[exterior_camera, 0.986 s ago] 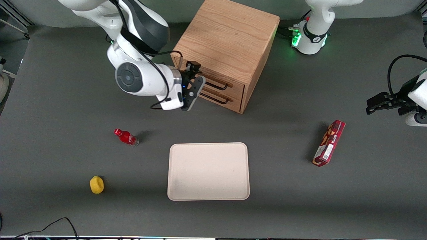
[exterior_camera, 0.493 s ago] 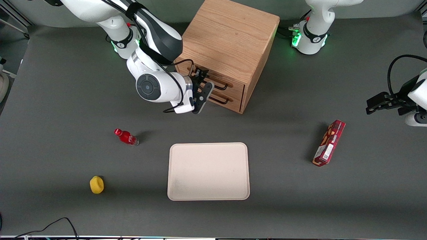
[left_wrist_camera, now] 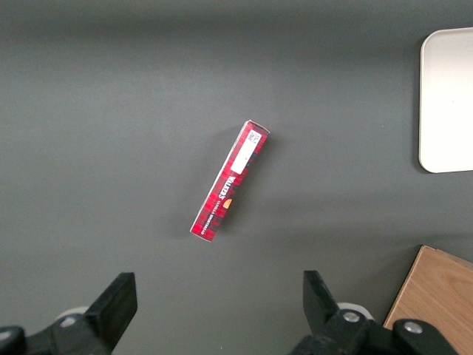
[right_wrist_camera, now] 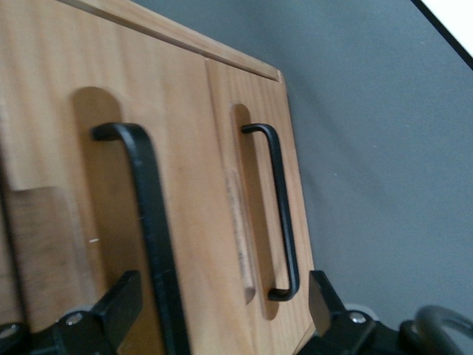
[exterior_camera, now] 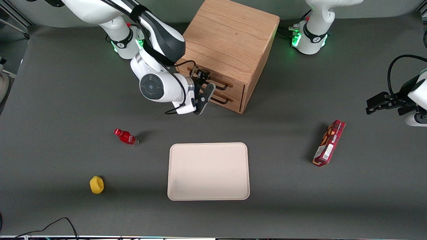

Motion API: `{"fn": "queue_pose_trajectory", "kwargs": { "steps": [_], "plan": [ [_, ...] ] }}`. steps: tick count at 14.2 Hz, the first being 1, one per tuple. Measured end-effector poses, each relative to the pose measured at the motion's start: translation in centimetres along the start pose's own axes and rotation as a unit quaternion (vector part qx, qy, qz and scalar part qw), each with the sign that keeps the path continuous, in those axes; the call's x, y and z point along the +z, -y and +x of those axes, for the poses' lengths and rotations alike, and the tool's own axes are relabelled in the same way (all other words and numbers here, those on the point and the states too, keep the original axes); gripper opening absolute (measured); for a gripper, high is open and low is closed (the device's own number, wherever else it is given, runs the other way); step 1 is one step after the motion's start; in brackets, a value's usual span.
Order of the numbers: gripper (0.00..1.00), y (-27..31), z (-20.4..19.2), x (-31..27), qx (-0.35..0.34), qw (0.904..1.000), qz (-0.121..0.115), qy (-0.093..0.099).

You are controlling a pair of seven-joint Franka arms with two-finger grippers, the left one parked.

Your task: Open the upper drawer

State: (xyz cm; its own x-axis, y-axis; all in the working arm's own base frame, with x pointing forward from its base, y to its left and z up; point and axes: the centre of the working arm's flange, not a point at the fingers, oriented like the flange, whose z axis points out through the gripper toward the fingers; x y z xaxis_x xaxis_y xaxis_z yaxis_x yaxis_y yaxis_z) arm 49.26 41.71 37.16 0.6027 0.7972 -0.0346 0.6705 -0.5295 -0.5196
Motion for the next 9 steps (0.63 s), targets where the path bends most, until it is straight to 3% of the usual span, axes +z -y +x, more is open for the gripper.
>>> {"fn": "queue_pose_trajectory", "kwargs": {
  "steps": [5, 9],
  "plan": [
    [1.00, -0.7, 0.5, 1.7, -0.004, 0.9999, 0.003, 0.010],
    [1.00, -2.3, 1.1, -0.1, -0.004, 0.9999, -0.015, -0.007]
  ]
}}
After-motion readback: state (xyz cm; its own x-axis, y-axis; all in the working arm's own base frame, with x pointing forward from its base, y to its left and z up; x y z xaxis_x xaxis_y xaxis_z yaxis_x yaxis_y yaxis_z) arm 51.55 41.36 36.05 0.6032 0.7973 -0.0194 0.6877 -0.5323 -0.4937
